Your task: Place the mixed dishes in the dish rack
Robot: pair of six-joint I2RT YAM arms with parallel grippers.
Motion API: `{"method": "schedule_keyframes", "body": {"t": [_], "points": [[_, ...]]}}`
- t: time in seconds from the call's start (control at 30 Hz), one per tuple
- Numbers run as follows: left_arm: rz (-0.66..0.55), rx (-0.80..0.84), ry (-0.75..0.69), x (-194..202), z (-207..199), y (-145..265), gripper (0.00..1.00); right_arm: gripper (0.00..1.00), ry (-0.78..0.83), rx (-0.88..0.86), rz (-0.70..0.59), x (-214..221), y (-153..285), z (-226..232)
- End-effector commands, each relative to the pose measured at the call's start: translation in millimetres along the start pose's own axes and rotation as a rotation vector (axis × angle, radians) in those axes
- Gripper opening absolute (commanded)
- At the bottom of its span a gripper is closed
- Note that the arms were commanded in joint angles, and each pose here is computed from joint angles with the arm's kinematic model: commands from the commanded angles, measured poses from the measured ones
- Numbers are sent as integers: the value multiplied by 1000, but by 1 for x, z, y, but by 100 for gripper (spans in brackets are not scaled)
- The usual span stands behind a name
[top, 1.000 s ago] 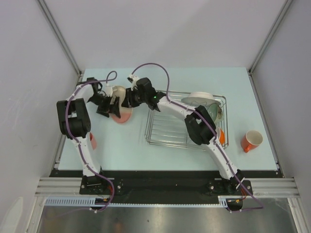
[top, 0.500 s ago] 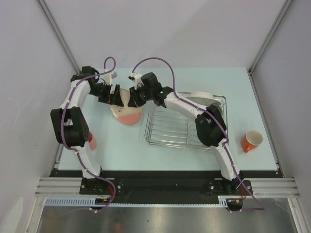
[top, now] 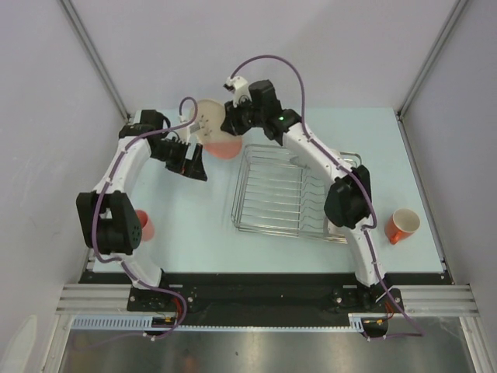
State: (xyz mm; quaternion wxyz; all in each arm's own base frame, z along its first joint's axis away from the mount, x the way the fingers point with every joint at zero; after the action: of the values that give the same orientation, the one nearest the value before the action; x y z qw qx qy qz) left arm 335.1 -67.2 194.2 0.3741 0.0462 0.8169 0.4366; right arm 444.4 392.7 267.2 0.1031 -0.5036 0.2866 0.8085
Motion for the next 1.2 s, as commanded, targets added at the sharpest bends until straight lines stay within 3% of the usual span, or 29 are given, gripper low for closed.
{"method": "schedule_keyframes", "body": {"t": [0.0, 0.23, 0.3, 0.53, 0.63, 0.8, 1.17], "points": [[-76, 6, -99, -27, -34, 22, 100, 0, 138, 25, -240, -91, 71, 7], [-71, 30, -160, -60, -63, -23, 100, 0, 179, 167, -376, -123, 183, 1], [-50, 26, -109, -67, -55, -45, 100, 0, 190, 214, -441, -135, 230, 1], [-45, -23, -125, -106, -40, -100, 100, 0, 208, 284, -521, -132, 314, 22], [-15, -53, -135, -105, -35, -123, 100, 0, 235, 301, -512, -124, 337, 36], [54, -62, -104, -82, -26, -140, 100, 0, 296, 322, -385, -90, 354, 44], [147, -191, -133, -46, -4, -126, 94, 0, 485, 282, -182, -17, 362, 48]]}}
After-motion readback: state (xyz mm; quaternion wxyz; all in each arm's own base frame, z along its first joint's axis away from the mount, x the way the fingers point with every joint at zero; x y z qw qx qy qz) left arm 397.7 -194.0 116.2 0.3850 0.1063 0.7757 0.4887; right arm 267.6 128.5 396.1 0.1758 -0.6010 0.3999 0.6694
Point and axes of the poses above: each gripper's point midway between its finger pads, its own y axis back along the fingers, its own z axis along the line the jaws close on, x = y × z, the point moved 5 cm from there along y, back along the fingers, and after that the axes turned 8 degrees about -y, right-handed, at the moved point
